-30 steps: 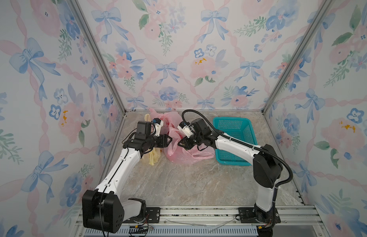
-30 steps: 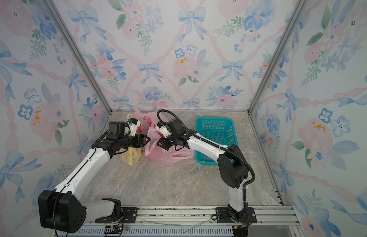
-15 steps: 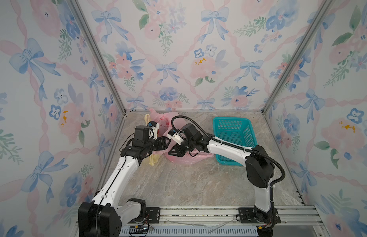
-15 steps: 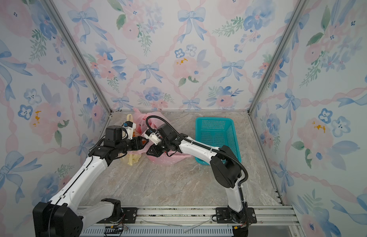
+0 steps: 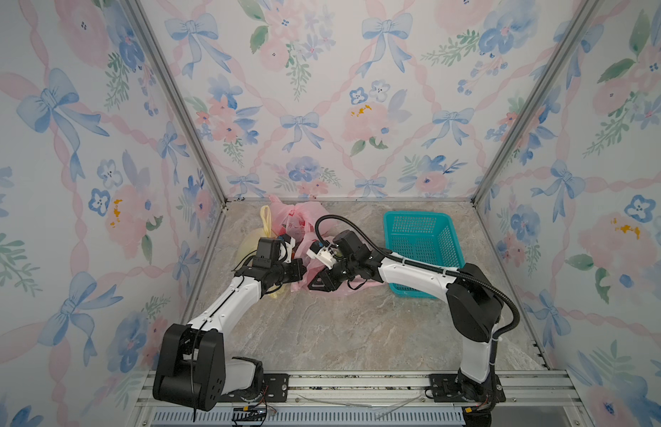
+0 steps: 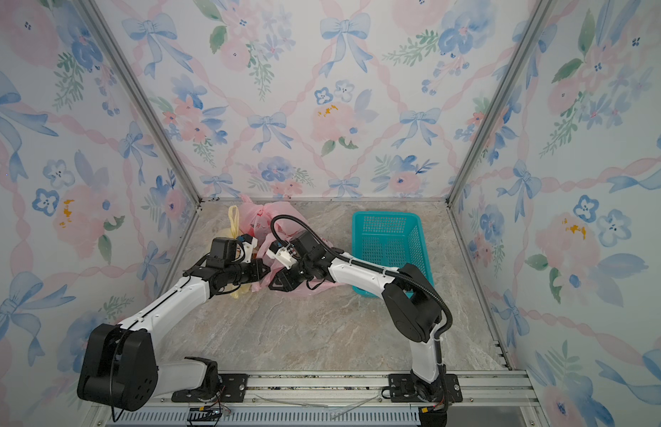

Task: Untie the knot of a plastic bag & take out the apple
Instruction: Untie the plastic bag at the center of the board.

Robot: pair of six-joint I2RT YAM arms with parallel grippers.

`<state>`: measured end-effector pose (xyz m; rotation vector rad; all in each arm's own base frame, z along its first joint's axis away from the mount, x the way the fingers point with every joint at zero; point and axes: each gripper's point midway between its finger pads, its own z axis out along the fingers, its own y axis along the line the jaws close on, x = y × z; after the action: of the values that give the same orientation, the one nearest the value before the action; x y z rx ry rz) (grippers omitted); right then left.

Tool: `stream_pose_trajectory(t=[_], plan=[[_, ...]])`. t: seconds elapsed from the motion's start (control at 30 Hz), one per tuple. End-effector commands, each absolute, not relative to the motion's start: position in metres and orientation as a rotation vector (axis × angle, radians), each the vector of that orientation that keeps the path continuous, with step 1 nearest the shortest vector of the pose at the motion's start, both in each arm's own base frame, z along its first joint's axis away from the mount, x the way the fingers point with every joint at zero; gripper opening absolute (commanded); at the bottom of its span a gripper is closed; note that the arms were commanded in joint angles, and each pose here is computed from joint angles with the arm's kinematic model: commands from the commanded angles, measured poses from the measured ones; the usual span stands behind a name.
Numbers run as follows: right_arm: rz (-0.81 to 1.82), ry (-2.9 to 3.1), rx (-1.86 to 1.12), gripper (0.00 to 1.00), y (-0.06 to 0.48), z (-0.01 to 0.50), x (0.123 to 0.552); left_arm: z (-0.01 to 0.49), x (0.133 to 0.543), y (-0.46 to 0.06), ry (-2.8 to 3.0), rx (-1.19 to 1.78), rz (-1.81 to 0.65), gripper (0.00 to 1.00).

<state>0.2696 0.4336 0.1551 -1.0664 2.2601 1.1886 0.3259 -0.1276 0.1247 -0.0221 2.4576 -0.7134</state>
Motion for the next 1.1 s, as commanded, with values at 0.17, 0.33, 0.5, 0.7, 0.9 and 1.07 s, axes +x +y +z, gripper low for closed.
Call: stream_pose_trajectory(t=[0.17, 0.33, 0.5, 0.7, 0.9, 1.07], plan=[[0.96, 2.308, -0.909, 0.33, 0.397, 0.166, 0.323, 0.156, 0.322, -0.109, 2.42, 0.017, -0.591, 0.0], [0.692, 2.381, -0.849, 0.29, 0.397, 0.13, 0.35, 0.154, 0.318, -0.108, 2.428, 0.01, -0.59, 0.0], [0.62, 2.457, -0.919, 0.29, 0.398, 0.1, 0.34, 0.171, 0.323, -0.093, 2.371, -0.044, -0.566, 0.0], [0.531, 2.565, -1.028, 0.29, 0.375, 0.071, 0.306, 0.189, 0.323, -0.058, 2.287, -0.168, -0.529, 0.0], [0.424, 2.709, -1.004, 0.29, 0.334, 0.042, 0.293, 0.184, 0.315, -0.037, 2.271, -0.25, -0.553, 0.0], [0.354, 2.772, -0.927, 0.29, 0.309, 0.029, 0.293, 0.179, 0.312, -0.026, 2.268, -0.291, -0.54, 0.0]])
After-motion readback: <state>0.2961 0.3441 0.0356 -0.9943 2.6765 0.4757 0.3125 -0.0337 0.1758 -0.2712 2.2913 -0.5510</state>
